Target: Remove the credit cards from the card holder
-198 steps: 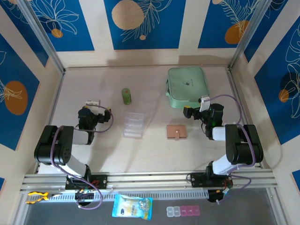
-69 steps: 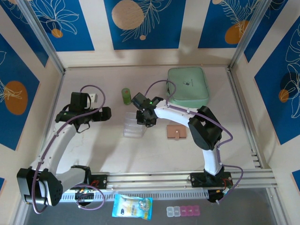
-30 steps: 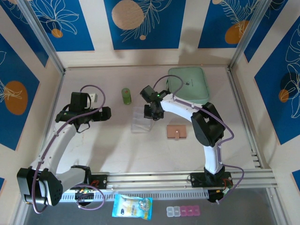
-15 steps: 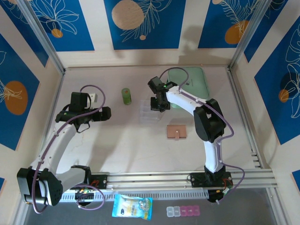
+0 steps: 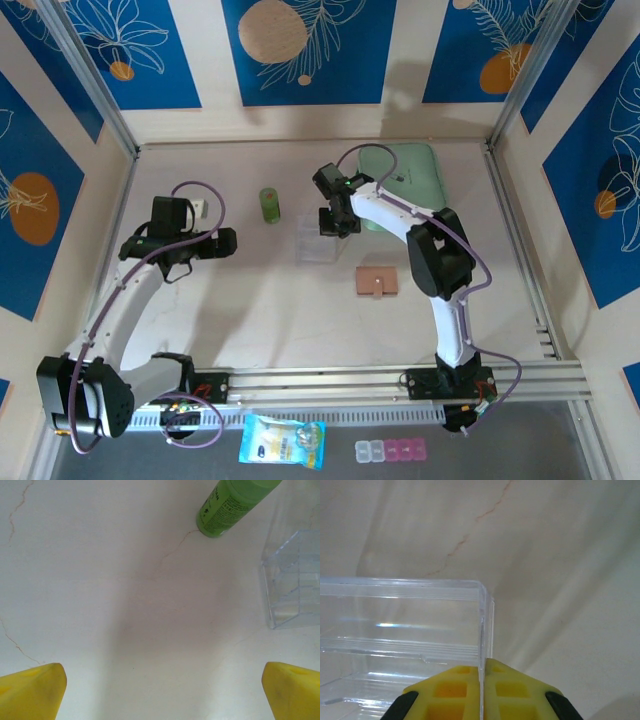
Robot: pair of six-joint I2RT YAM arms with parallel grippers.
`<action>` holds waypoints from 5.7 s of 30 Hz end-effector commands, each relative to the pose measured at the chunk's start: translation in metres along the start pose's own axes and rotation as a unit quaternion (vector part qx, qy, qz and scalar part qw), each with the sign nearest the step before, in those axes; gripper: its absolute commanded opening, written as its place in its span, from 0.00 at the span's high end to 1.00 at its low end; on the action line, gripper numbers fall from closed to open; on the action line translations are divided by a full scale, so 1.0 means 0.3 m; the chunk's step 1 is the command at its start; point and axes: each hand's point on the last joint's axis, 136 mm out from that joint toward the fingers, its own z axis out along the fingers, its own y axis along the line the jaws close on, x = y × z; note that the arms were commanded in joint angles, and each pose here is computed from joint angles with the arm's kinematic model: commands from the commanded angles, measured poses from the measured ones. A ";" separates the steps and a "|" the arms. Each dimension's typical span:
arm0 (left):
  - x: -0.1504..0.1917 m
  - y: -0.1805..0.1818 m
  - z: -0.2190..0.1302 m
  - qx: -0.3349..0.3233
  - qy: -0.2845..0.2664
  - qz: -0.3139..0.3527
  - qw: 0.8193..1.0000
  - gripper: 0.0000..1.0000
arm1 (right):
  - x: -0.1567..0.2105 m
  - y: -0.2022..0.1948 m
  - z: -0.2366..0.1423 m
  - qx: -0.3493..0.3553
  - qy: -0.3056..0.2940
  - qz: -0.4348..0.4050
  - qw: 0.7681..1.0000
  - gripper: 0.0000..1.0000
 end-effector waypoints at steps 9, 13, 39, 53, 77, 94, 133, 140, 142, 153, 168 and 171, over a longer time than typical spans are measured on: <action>0.005 0.005 0.008 -0.001 0.001 -0.010 1.000 0.00 | -0.020 -0.007 0.021 0.028 0.007 0.001 1.000 0.91; 0.004 0.004 0.006 -0.001 0.001 -0.009 1.000 0.00 | -0.032 0.000 0.009 0.025 0.005 0.004 1.000 0.87; 0.011 -0.007 0.016 0.011 0.005 -0.013 1.000 0.00 | 0.156 -0.102 -0.113 -0.013 0.015 0.050 0.999 0.50; 0.016 -0.009 0.022 0.013 0.011 -0.014 1.000 0.00 | 0.318 -0.104 0.007 -0.025 0.067 0.039 0.997 0.47; 0.023 -0.016 0.035 0.020 0.020 -0.015 0.999 0.00 | 0.569 -0.261 -0.140 0.043 0.100 0.056 0.992 0.33; 0.036 0.006 0.046 0.003 0.028 -0.016 0.999 0.00 | 0.415 -0.362 -0.034 0.004 0.106 0.057 0.993 0.00; 0.237 -0.260 0.131 0.145 0.060 -0.135 0.978 0.04 | 0.556 0.096 -0.126 -0.007 0.098 -0.019 0.995 0.19; 0.342 -0.281 0.190 0.151 0.086 -0.165 0.971 0.07 | 0.577 0.189 -0.054 0.014 0.112 -0.034 0.993 0.19; 0.361 -0.276 0.197 0.148 0.091 -0.165 0.971 0.07 | 0.589 0.195 -0.027 0.020 0.120 -0.034 0.992 0.19; 0.372 -0.313 0.208 0.163 0.109 -0.172 0.965 0.11 | 0.598 0.189 -0.018 0.019 0.123 -0.020 0.992 0.11; 0.355 -0.497 0.211 0.256 0.112 -0.200 0.939 0.72 | 0.582 0.143 -0.150 -0.038 0.100 -0.042 0.993 0.27; 0.366 -0.534 0.225 0.273 0.120 -0.207 0.932 0.80 | 0.581 0.145 -0.143 -0.043 0.102 -0.044 0.993 0.34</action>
